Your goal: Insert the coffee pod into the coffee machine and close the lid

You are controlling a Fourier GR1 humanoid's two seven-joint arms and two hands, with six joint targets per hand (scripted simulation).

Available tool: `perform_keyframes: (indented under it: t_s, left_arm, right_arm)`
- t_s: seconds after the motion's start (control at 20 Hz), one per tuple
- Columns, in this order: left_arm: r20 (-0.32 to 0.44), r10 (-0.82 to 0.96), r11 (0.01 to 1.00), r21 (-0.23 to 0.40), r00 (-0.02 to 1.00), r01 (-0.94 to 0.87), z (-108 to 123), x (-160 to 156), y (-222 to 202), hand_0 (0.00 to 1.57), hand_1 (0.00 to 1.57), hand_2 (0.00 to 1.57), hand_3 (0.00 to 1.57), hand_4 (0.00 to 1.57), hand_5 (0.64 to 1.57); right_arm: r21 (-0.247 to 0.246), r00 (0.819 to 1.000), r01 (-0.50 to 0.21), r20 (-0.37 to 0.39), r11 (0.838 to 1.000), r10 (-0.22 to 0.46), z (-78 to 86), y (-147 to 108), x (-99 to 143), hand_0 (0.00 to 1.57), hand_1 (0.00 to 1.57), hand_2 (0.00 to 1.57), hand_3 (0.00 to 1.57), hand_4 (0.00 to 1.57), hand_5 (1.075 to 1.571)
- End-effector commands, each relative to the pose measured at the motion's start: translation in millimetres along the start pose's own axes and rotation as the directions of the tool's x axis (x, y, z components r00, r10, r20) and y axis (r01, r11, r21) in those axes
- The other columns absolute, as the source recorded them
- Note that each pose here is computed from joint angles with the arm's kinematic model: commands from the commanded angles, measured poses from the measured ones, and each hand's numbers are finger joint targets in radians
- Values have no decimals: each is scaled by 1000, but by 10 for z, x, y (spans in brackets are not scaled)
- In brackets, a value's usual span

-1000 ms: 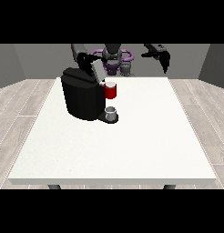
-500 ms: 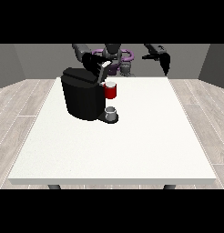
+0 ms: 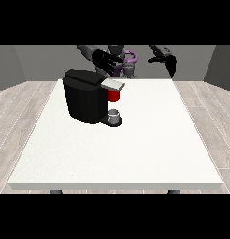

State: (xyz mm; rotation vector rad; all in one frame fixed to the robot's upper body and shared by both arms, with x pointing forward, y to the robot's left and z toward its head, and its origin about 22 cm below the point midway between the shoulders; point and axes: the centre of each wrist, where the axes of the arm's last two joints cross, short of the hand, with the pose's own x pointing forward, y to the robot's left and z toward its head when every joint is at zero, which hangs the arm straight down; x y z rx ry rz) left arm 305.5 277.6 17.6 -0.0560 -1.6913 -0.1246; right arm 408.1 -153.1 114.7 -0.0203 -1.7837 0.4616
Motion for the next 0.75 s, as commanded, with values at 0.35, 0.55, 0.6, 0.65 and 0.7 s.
perform_keyframes:
  t_s: [0.35, 0.55, 0.6, 0.65, 0.7]
  left_arm:
    - [-1, 2, 1000, 15, 1000, -2, 80, -86, -105, 0, 0, 0, 0, 145, 1571]
    - [-44, 27, 999, 41, 999, -25, 222, -372, -286, 0, 0, 0, 0, 192, 1571]
    - [-43, 40, 998, 56, 998, -38, 275, -412, -239, 0, 0, 0, 0, 192, 1571]
    - [-87, 39, 997, 71, 995, -33, 318, -430, -113, 0, 0, 0, 0, 192, 1571]
    - [-64, 14, 996, 85, 998, -8, 268, -334, -7, 0, 0, 0, 0, 192, 1571]
  right_arm:
    - [118, 990, 124, 58, 985, -131, 273, 464, -232, 0, 0, 0, 0, 259, 1571]
    - [109, 958, 286, 2, 952, -288, 673, 654, -469, 0, 0, 0, 0, 286, 1571]
    - [80, 956, 294, -3, 953, -294, 848, 705, -616, 0, 0, 0, 0, 279, 1571]
    - [70, 950, 312, -49, 948, -309, 848, 665, -588, 0, 0, 0, 0, 251, 1571]
    - [56, 949, 312, -63, 948, -309, 944, 684, -663, 0, 0, 0, 0, 157, 1571]
